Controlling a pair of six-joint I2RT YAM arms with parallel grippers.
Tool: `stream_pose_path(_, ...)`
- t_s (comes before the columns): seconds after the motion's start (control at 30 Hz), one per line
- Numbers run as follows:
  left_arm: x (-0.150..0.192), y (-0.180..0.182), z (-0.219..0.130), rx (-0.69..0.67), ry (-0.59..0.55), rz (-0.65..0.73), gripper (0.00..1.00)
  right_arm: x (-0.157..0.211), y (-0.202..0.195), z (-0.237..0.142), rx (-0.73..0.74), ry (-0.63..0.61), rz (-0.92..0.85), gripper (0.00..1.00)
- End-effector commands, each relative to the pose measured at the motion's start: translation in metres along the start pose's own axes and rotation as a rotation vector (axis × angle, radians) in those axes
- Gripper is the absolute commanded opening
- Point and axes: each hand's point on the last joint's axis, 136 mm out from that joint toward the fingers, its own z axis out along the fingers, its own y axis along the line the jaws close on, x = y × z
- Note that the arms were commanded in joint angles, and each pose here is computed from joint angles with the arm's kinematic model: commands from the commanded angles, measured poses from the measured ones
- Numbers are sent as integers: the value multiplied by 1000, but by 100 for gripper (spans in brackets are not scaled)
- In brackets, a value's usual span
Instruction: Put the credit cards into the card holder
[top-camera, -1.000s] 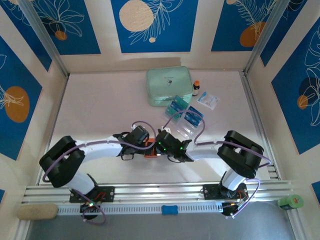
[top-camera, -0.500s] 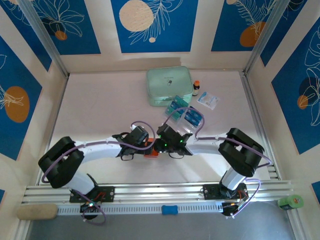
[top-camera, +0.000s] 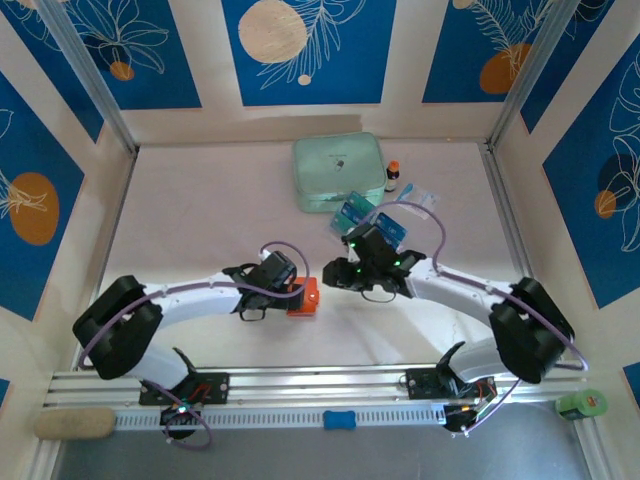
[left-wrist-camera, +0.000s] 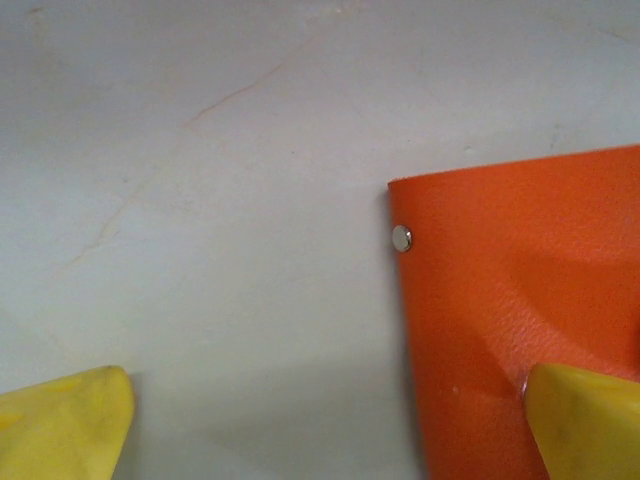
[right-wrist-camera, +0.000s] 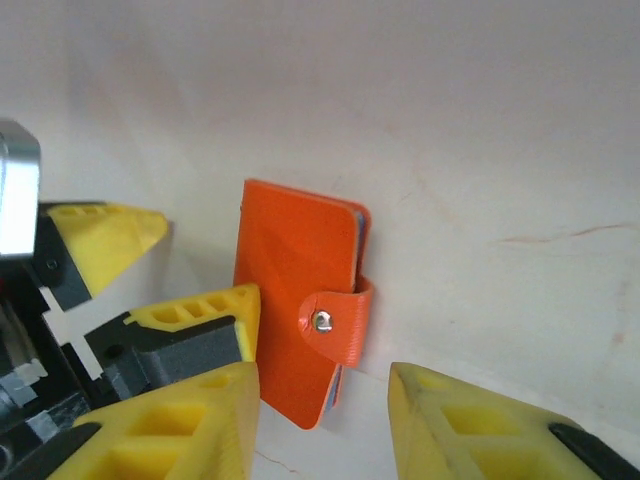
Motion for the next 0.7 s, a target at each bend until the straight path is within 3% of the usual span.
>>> stream_pose_path(0.0, -14, 1, -20, -6, -37, -1, 100, 4, -23, -22, 28, 1, 49, 42)
stream_pose_path(0.2, -60, 19, -67, -35, -216, -34, 100, -48, -46, -97, 42, -236, 108, 64)
stream_pose_path(0.3, -91, 45, -99, -96, -339, -59, 100, -80, -66, -144, 125, -400, 126, 94)
stream_pose_path(0.33, -102, 56, -111, -121, -386, -66, 100, -92, -76, -160, 170, -459, 142, 100)
stream_pose_path(0.53, -159, 130, -164, -292, -661, -135, 99, -149, -163, -229, 431, -801, 335, 99)
stream_pose_path(0.67, -173, 186, -162, -430, -733, -180, 99, -170, -219, -230, 577, -881, 362, 99)
